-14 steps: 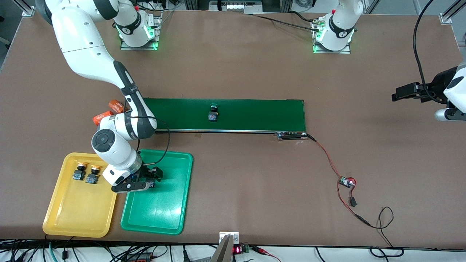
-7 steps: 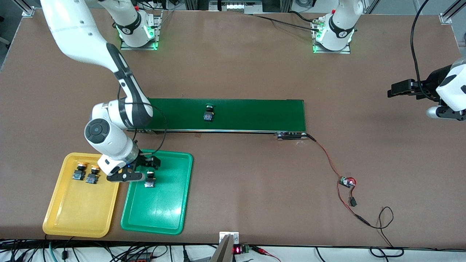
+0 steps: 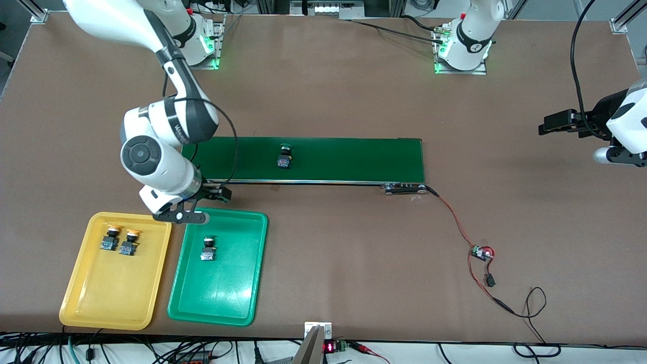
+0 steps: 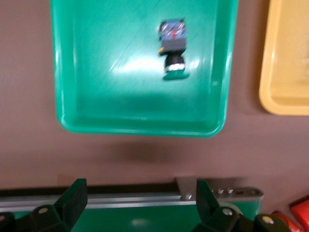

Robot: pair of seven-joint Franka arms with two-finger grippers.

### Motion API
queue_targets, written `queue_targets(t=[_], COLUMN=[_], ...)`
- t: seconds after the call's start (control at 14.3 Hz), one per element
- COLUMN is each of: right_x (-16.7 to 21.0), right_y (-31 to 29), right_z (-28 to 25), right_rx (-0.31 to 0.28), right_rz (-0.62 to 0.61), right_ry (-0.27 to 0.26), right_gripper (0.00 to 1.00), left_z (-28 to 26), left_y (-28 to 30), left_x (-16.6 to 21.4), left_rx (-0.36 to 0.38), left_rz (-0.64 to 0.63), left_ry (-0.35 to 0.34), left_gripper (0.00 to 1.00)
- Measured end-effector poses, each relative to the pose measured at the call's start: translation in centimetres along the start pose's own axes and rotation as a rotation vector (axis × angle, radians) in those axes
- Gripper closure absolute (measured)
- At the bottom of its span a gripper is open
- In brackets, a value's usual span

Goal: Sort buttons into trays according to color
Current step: 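Open the right gripper and raise it from the green tray, then grasp the next green-cap button on the belt with the right gripper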

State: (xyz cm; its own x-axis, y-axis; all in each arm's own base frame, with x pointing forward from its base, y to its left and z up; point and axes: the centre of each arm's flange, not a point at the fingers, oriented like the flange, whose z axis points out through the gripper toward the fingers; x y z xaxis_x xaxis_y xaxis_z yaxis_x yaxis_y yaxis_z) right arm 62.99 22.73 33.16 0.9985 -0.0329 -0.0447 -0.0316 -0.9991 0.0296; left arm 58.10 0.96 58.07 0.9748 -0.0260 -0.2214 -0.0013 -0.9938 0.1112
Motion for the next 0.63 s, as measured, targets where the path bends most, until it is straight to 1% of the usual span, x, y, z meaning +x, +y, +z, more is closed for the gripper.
queue_targets(t=[0.21, 0.35, 0.63], right_x=[-2.9, -4.5, -7.0], right_y=[-2.8, -4.0, -6.5], right_z=[1.1, 1.4, 1.9], right_rx=[-0.017, -0.023, -0.021], right_rz=[-0.035, -0.016, -0.008], right_ry=[-0.032, -0.046, -0.068], right_gripper=[0.0, 0.0, 0.0], left_z=[-0.7, -0.5, -1.0], left_y=[-0.2, 0.7, 0.7], left_x=[-1.0, -2.1, -4.2], left_rx=[0.029, 0.063, 0.073], left_rz=[-0.007, -0.005, 0.018], left_ry=[0.022, 0.052, 0.084], left_gripper=[0.0, 0.0, 0.0])
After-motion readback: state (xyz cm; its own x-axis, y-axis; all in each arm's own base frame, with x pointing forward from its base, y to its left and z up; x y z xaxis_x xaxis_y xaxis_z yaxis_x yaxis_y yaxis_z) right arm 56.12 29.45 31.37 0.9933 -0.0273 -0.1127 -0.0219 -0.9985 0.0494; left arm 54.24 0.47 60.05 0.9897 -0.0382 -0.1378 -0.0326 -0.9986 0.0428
